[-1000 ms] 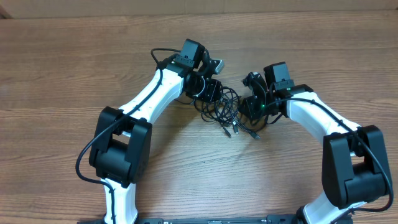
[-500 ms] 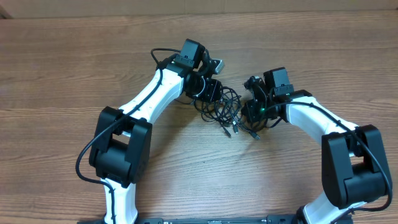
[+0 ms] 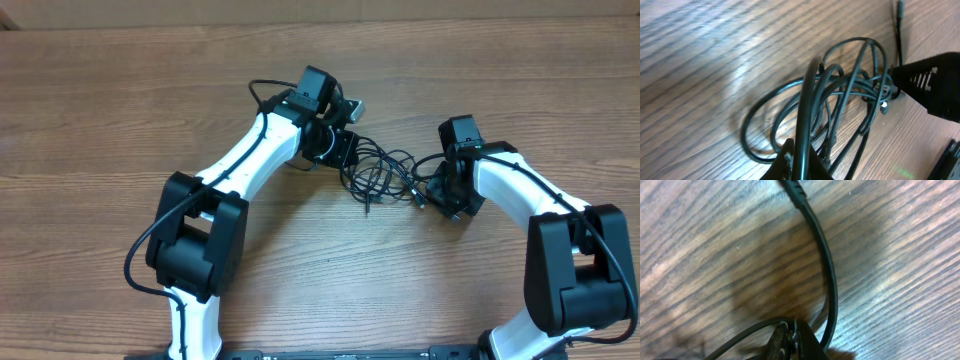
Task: Untangle cables
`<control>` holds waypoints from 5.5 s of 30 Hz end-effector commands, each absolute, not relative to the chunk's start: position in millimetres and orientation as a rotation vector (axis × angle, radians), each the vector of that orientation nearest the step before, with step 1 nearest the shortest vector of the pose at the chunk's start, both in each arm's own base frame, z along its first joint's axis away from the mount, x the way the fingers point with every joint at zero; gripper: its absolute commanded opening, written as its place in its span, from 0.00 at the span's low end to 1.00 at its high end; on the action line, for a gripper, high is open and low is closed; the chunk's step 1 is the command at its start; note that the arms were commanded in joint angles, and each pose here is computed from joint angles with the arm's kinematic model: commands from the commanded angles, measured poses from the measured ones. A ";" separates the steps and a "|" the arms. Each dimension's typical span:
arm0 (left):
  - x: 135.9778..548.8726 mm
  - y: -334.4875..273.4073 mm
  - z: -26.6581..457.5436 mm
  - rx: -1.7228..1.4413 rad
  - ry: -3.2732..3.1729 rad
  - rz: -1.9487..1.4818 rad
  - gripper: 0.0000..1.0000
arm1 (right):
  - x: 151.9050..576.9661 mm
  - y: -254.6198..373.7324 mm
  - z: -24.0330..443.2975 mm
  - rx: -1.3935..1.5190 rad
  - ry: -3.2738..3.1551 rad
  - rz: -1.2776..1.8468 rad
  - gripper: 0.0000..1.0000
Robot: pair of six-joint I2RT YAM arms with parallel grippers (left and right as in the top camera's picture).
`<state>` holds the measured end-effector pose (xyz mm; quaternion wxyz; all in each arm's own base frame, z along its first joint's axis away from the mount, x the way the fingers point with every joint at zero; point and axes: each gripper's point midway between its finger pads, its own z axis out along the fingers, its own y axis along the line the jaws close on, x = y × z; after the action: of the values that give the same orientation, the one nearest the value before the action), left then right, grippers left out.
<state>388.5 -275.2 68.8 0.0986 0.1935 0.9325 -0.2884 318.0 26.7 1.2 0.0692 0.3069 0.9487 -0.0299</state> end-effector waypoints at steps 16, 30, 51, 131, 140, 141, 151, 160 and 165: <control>401.5 -248.2 116.0 0.575 2.601 -1.156 0.04 | 393.2 113.5 174.8 0.095 2.577 0.582 0.21; 384.4 -253.3 212.8 0.808 2.272 -1.186 0.04 | 374.1 171.6 123.0 -0.284 2.699 0.651 0.37; 367.6 -270.2 244.3 0.807 2.158 -1.481 0.04 | 385.5 181.2 122.2 0.712 2.699 0.771 0.44; 430.9 -147.0 78.9 0.241 2.786 -0.316 0.28 | 365.1 214.0 119.0 0.619 2.762 0.836 0.24; 437.1 -151.2 9.9 0.262 2.874 -0.323 0.20 | 364.9 213.9 118.9 0.620 2.763 0.835 0.24; 439.9 -148.5 7.8 0.273 2.866 -0.293 0.21 | 364.9 213.9 118.9 0.620 2.763 0.835 0.24; 451.6 -140.9 15.1 0.335 2.817 -0.201 0.22 | 365.0 213.9 119.0 0.619 2.762 0.835 0.24; 451.1 -155.2 25.9 0.463 2.791 -0.297 0.22 | 365.7 212.8 118.6 0.622 2.759 0.825 0.24; 460.0 -148.5 31.1 0.477 2.766 -0.224 0.26 | 365.7 212.8 118.6 0.621 2.759 0.825 0.24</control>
<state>450.0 -148.4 26.4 0.1479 0.1453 0.9741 -0.0904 363.0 211.6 107.5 0.0800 0.2185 0.9328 0.2751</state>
